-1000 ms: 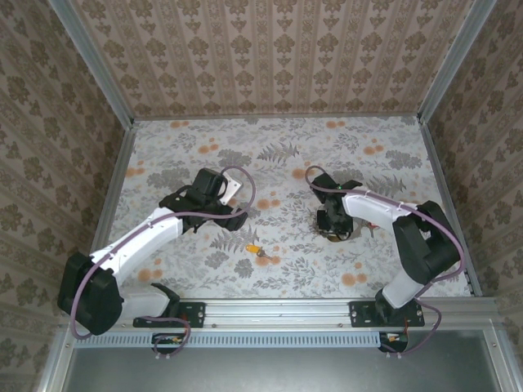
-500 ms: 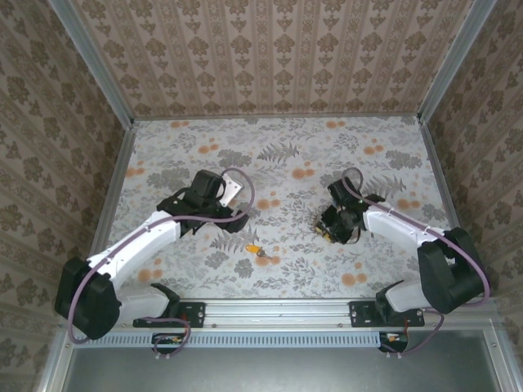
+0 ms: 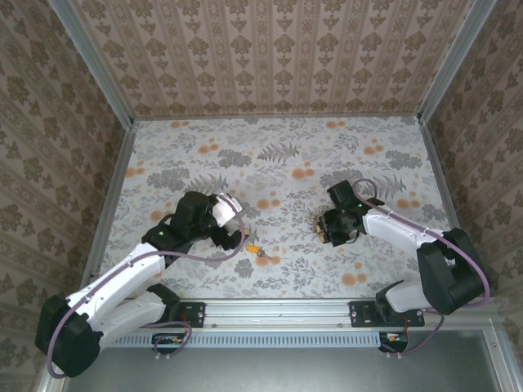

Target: Put the keys on the keyring

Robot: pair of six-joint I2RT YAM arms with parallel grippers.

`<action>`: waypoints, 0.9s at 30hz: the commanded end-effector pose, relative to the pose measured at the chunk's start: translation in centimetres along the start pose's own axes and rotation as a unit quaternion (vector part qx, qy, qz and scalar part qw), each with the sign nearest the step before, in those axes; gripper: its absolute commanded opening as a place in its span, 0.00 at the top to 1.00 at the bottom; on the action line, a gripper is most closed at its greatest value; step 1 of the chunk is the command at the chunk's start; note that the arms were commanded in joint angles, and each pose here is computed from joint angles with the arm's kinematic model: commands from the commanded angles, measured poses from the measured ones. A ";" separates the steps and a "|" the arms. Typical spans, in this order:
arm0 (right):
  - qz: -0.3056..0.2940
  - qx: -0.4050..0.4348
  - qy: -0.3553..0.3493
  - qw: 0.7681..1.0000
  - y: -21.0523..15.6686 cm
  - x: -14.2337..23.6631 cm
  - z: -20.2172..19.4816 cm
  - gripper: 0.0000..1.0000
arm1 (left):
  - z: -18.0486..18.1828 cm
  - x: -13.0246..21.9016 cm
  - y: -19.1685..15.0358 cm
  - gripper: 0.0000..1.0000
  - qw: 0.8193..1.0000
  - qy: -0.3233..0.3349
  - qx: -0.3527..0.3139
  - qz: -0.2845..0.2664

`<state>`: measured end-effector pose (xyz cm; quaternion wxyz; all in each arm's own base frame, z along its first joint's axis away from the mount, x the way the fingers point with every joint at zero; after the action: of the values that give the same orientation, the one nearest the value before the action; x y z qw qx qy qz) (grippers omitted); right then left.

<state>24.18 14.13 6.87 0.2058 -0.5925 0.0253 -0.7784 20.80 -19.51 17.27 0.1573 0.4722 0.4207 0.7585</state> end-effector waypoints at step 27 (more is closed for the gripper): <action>-0.088 -0.080 0.022 0.993 0.6 -2.1 1.9 0.71 | -1.4 0.2 1.6 0.00 0.998 -0.046 -0.021 -0.034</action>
<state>25.95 14.98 5.26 0.1326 -0.5960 0.0278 -0.7915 19.80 -20.52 17.28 0.1901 0.4954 0.4118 0.7409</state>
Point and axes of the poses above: each hand's point on the last joint's axis, 136 mm out from that joint toward the fingers, its own x axis back along the fingers, its own z axis along the line the jaws close on, y = z × x, the point moved 3 cm from there along x, back along the fingers, and after that the axes turned 3 degrees about -x, right-handed, at the moved point
